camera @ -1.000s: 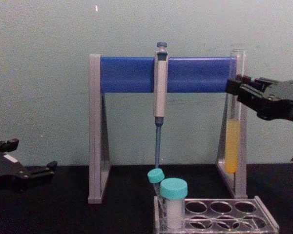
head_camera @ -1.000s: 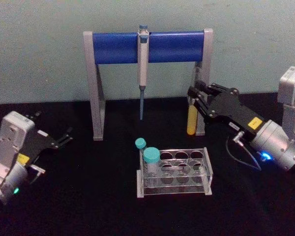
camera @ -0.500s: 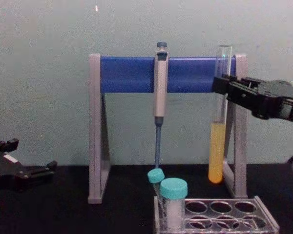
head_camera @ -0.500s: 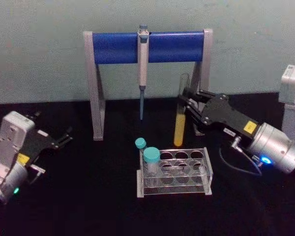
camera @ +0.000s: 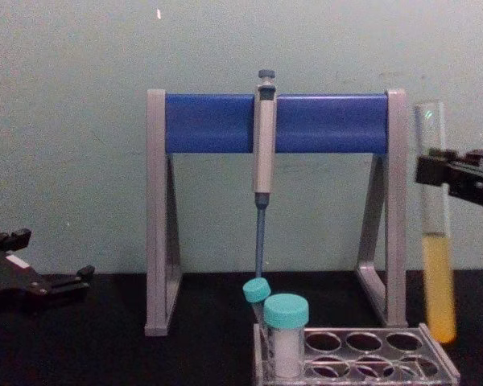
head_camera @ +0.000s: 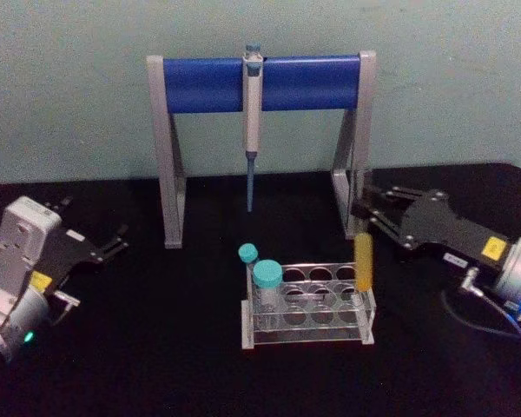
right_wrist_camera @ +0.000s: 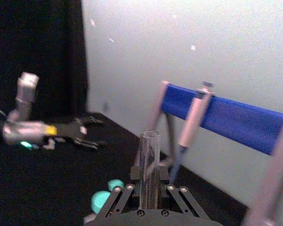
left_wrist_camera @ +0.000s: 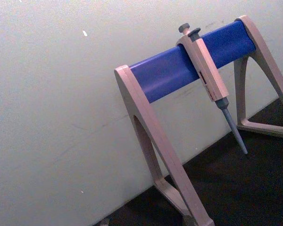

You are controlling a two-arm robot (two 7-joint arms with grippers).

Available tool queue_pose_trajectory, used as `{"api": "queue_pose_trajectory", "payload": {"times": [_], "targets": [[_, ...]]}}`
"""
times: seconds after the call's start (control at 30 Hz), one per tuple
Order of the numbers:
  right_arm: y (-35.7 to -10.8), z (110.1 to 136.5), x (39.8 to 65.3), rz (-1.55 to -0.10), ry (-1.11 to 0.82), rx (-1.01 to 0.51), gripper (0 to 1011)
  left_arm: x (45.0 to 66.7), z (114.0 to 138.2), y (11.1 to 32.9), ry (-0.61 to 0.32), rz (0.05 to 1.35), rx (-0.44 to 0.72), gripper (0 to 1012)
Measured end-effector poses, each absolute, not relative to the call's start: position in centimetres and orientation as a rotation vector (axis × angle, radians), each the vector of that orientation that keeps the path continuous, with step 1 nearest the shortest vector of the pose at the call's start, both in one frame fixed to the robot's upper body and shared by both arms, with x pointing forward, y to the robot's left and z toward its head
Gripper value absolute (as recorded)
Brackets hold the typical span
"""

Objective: Pick up the test tube from the test tube rack, shake it, then place it back into the test tube rack.

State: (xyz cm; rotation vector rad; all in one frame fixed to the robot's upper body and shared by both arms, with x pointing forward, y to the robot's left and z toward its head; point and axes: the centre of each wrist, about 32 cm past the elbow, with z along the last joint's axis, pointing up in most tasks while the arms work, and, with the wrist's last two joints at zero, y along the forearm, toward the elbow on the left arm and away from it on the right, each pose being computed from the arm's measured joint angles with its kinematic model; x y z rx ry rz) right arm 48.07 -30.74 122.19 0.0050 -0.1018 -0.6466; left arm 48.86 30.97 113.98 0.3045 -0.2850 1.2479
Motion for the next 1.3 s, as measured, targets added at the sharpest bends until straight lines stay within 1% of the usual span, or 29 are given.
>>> {"api": "queue_pose_trajectory", "payload": {"times": [0.17, 0.27, 0.43, 0.6, 0.87, 0.97, 1.1, 1.3], "targets": [[-31.2, 122.7, 47.6, -0.73, -0.194, -0.07, 229, 48.9, 114.0, 31.0, -0.285, 1.248, 0.304, 1001], [-31.1, 122.7, 47.8, -0.755, -0.218, -0.081, 229, 48.9, 114.0, 31.0, -0.285, 1.248, 0.304, 1001], [-30.7, 122.1, 48.5, -0.797, -0.244, -0.057, 229, 48.9, 114.0, 31.0, -0.285, 1.248, 0.304, 1001], [-29.8, 121.1, 49.6, -0.818, -0.264, 0.016, 229, 48.9, 114.0, 31.0, -0.285, 1.248, 0.304, 1001], [-28.3, 119.7, 51.2, -0.749, -0.201, 0.125, 229, 48.9, 114.0, 31.0, -0.285, 1.248, 0.304, 1001], [-27.8, 119.3, 51.6, -0.697, -0.15, 0.168, 229, 48.9, 114.0, 31.0, -0.285, 1.248, 0.304, 1001], [-27.7, 119.3, 51.8, -0.637, -0.099, 0.194, 229, 48.9, 114.0, 31.0, -0.285, 1.248, 0.304, 1001], [-28.4, 119.7, 51.5, -0.567, -0.043, 0.188, 229, 48.9, 114.0, 31.0, -0.285, 1.248, 0.305, 1001]]}}
